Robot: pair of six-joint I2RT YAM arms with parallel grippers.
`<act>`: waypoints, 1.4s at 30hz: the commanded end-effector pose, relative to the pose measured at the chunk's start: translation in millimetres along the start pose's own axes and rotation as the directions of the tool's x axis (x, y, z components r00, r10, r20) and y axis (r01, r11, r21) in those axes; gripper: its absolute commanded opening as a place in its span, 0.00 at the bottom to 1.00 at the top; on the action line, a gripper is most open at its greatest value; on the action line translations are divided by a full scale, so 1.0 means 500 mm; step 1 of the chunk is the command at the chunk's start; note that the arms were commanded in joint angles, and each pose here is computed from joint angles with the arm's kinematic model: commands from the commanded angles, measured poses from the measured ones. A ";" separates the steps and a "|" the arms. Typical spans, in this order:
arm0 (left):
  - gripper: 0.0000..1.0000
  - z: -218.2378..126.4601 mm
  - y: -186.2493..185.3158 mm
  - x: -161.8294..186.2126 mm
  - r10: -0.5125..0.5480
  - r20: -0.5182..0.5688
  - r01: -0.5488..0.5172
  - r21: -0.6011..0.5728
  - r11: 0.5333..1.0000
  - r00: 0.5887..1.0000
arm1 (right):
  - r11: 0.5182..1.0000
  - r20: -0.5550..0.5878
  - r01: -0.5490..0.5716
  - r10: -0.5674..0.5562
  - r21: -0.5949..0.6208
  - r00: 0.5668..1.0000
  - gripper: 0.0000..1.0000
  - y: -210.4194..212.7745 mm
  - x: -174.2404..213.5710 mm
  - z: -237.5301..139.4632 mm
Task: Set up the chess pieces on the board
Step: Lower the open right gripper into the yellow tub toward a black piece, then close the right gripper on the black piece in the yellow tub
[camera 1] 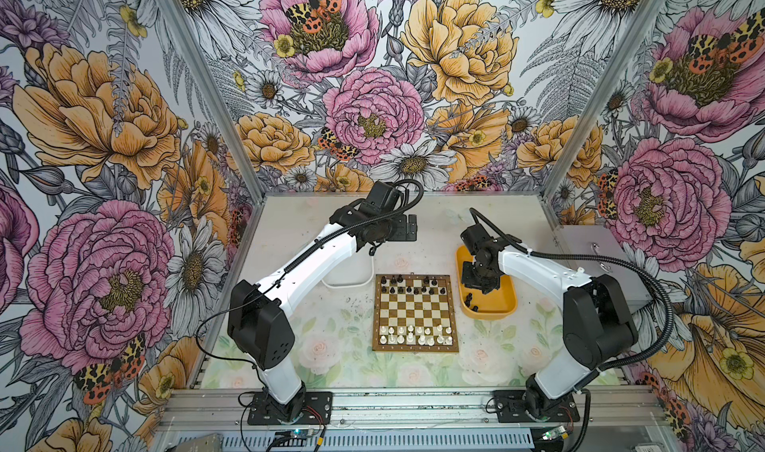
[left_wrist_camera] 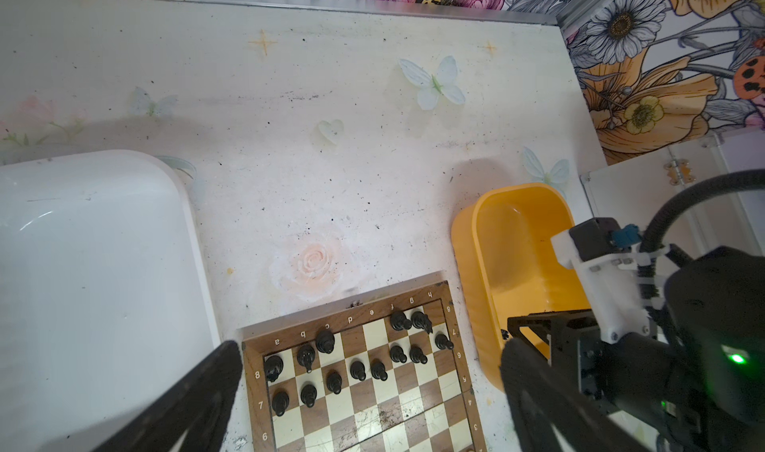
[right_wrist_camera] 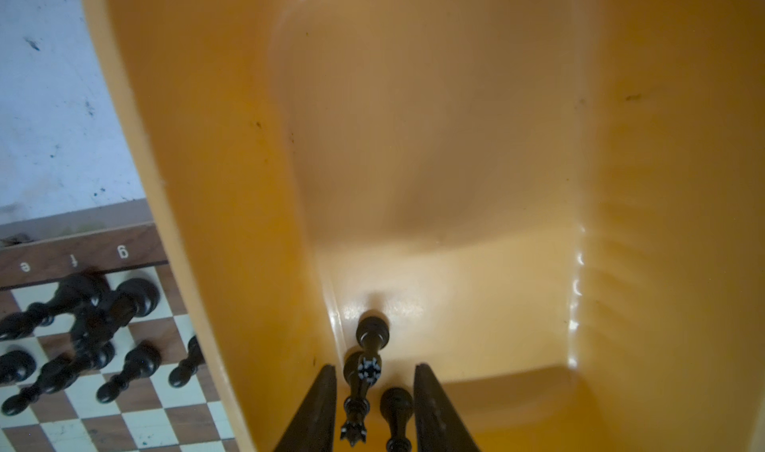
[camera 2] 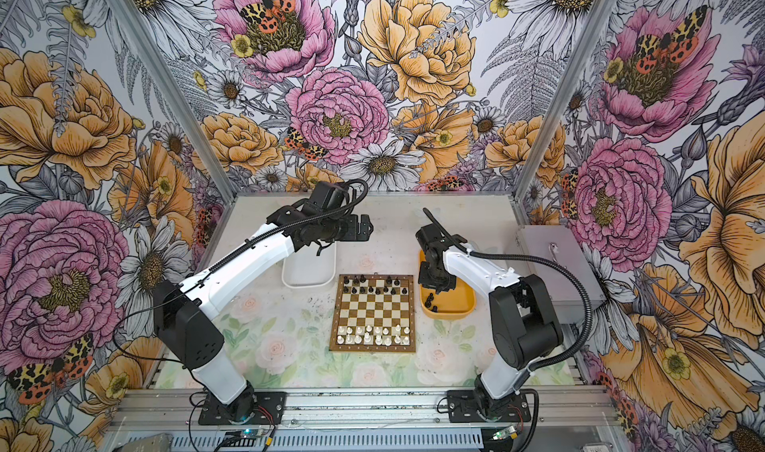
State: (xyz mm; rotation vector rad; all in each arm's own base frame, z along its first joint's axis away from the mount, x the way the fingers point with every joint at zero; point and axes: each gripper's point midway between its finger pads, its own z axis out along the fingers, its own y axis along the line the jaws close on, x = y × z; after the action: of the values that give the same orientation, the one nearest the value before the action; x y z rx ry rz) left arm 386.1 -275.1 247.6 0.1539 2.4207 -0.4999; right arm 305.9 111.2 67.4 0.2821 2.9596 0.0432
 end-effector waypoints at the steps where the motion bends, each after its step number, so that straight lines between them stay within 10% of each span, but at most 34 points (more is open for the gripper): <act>1: 0.99 -0.032 0.001 -0.027 -0.024 0.056 0.024 0.010 1.000 0.998 | 1.000 -0.004 -0.005 0.005 -0.012 1.000 0.34 0.003 0.000 0.014; 42: 0.99 -0.053 0.027 -0.033 -0.030 0.064 0.031 -0.019 0.999 0.998 | 1.000 -0.059 -0.005 0.004 -0.008 0.998 0.23 0.001 0.023 0.068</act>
State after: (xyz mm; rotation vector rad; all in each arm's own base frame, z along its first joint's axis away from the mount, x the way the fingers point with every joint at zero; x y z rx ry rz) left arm 388.8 -262.8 260.0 0.1129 2.3949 -0.5021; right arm 297.5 113.0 34.7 0.2848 3.0177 0.0509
